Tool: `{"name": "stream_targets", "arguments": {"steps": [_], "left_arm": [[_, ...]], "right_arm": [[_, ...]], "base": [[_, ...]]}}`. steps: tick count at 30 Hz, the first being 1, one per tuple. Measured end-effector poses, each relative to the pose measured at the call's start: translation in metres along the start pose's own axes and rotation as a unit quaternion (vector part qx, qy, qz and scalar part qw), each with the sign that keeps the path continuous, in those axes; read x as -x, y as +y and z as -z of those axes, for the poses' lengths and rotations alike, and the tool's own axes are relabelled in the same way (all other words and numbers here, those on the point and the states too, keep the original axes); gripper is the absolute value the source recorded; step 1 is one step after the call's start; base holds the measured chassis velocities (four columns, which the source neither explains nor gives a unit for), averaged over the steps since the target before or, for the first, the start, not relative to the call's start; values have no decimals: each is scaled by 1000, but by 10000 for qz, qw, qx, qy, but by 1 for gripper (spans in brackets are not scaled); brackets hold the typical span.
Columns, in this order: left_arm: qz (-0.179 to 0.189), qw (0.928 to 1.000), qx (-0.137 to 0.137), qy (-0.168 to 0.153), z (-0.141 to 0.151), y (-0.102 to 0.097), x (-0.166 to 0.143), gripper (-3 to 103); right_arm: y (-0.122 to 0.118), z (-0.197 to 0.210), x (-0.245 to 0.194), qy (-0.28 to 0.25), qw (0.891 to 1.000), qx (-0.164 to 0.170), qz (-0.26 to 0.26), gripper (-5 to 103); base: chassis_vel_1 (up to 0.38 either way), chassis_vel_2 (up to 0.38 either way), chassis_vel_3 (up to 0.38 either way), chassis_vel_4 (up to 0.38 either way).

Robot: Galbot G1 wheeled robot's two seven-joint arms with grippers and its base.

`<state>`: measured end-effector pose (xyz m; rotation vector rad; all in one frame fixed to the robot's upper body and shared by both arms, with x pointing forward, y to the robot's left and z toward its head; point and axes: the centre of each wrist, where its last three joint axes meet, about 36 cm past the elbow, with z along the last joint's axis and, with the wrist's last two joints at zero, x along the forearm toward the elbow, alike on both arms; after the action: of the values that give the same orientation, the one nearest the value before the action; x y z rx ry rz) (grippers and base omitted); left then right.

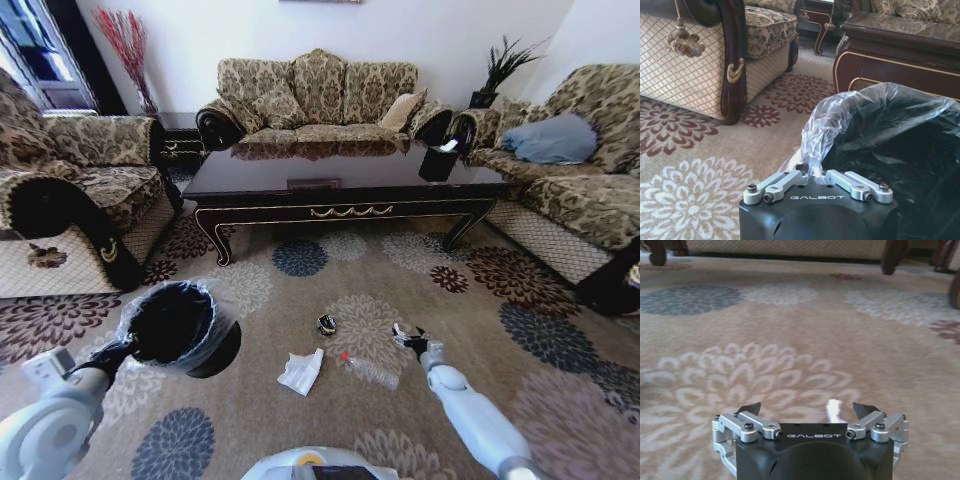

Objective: Move to the front of the table and pick up the trash from the floor, then place it into the trash bin.

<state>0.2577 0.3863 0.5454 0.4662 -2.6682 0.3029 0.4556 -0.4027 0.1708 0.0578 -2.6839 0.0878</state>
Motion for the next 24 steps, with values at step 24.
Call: {"name": "stream_targets", "arguments": {"steps": [24], "left_arm": [[-27,10000,-60,45,-2,-2,8,3]], "right_arm": [[12,16,44,-6,9979,88,-647,100]], "base": [[0,0,0,0]]}}
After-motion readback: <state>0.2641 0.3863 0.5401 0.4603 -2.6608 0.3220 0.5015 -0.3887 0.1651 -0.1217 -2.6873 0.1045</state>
